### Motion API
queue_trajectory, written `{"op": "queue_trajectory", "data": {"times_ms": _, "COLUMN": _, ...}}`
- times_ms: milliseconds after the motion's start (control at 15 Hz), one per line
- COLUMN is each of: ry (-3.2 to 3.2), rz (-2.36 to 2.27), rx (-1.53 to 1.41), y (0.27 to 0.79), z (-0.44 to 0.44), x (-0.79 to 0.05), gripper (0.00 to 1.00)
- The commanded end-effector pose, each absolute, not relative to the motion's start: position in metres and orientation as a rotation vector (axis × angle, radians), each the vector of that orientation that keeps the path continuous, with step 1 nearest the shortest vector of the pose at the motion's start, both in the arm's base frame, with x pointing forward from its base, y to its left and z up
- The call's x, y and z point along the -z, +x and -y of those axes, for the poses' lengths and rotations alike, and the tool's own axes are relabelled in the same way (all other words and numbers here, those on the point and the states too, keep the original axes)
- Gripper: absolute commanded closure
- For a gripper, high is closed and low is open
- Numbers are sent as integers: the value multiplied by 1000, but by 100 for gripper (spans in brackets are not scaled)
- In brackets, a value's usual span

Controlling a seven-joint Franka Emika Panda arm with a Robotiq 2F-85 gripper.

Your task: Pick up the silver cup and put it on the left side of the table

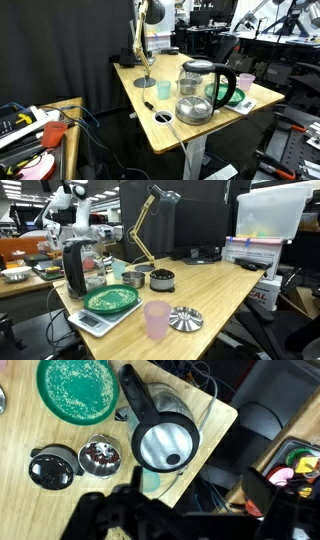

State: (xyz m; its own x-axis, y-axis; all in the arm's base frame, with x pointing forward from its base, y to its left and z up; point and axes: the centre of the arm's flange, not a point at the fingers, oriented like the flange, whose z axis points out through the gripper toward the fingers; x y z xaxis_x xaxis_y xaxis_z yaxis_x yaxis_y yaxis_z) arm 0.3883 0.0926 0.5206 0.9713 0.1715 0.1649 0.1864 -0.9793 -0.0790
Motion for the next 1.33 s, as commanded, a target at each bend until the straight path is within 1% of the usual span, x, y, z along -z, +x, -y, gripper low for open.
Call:
{"op": "queue_trajectory", "data": {"times_ms": 0, "ry": -3026, "rz": 275, "rx": 241, "y": 388, "z": -93, "x": -521, "gripper": 0}}
{"op": "queue_trajectory", "data": {"times_ms": 133, "ry": -3036, "rz": 218, "rx": 257, "y": 392, "z": -93, "x": -520, "gripper": 0}}
{"op": "queue_trajectory", "data": {"times_ms": 400, "ry": -3045, "rz": -115, "rx": 263, "y": 418, "z": -78, "x": -507, "gripper": 0}}
{"op": "queue_trajectory", "data": {"times_ms": 733, "ry": -3035, "rz": -527, "rx": 346, "y": 473, "z": -40, "x": -454, "gripper": 0}}
{"op": "queue_trajectory", "data": {"times_ms": 933, "ry": -3051, "rz": -758, "rx": 334, "y": 497, "z": -14, "x": -424, "gripper": 0}}
{"op": "queue_trajectory", "data": {"times_ms": 1000, "ry": -3045, "rz": -641, "rx": 321, "y": 478, "z": -14, "x": -428, "gripper": 0}}
{"op": "queue_trajectory", "data": {"times_ms": 1267, "ry": -3039, "rz": -735, "rx": 324, "y": 491, "z": -9, "x": -421, "gripper": 0}}
